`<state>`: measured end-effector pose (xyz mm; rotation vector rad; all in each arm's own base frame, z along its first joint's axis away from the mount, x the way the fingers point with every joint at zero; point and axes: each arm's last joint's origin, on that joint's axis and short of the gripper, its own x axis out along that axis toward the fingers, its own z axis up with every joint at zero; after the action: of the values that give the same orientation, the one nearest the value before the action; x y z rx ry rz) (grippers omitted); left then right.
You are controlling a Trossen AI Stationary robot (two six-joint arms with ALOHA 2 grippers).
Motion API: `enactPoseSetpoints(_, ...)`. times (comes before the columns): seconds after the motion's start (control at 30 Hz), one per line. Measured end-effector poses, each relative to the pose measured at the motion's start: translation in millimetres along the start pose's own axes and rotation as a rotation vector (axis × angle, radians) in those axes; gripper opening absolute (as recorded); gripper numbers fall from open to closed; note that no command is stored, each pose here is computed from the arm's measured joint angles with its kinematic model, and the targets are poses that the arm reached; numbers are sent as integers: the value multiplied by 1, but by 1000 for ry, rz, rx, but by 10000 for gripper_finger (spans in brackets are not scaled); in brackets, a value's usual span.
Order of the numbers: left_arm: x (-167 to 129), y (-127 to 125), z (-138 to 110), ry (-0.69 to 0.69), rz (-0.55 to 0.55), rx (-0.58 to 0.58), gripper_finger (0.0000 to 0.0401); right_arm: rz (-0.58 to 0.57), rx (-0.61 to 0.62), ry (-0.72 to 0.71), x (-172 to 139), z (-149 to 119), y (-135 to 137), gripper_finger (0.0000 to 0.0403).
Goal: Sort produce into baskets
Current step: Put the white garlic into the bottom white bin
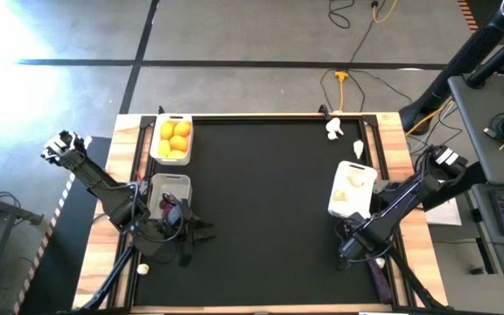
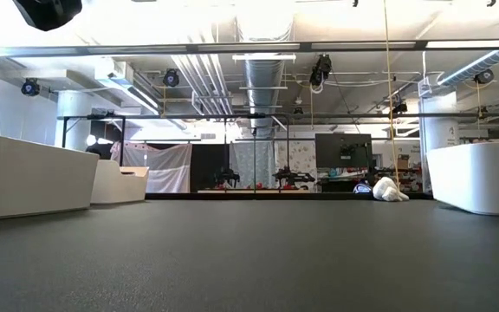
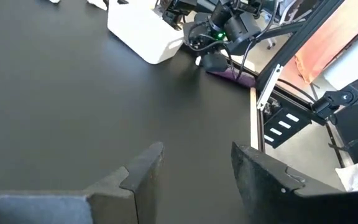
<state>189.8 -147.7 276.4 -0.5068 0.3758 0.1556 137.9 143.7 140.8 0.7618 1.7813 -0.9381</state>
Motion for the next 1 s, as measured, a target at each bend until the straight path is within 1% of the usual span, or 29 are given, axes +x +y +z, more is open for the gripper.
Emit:
enactPoseSetpoints(0.23, 0, 0, 0, 0, 0, 0, 168, 3, -19, 9, -1, -11, 1, 118)
enactPoseSetpoints(0.43, 0, 0, 0, -1, 0, 0, 168, 27, -28, 2, -8, -20, 5, 110)
enactPoseSetpoints(0.53, 0, 0, 0, -1, 0, 0, 168, 33, -31, 0, -17, -24, 8, 109)
enactPoseSetpoints(0.63, 0, 0, 0, -1, 1, 0, 168, 37, -49, -21, -36, -31, 10, 109)
enactPoseSetpoints(0.73, 0, 0, 0, -2, 1, 0, 168, 53, -65, -84, -64, -39, 10, 108)
enactPoseSetpoints(0.83, 0, 0, 0, -4, 3, -1, 168, 92, -63, -224, -95, -44, 5, 108)
enactPoseSetpoints(0.93, 1, 0, 0, -5, 4, 4, 168, 115, -23, -388, -120, -38, -5, 108)
enactPoseSetpoints(1.0, 1, 0, 1, -10, 4, 3, 168, 103, -1, -459, -129, -26, -14, 108)
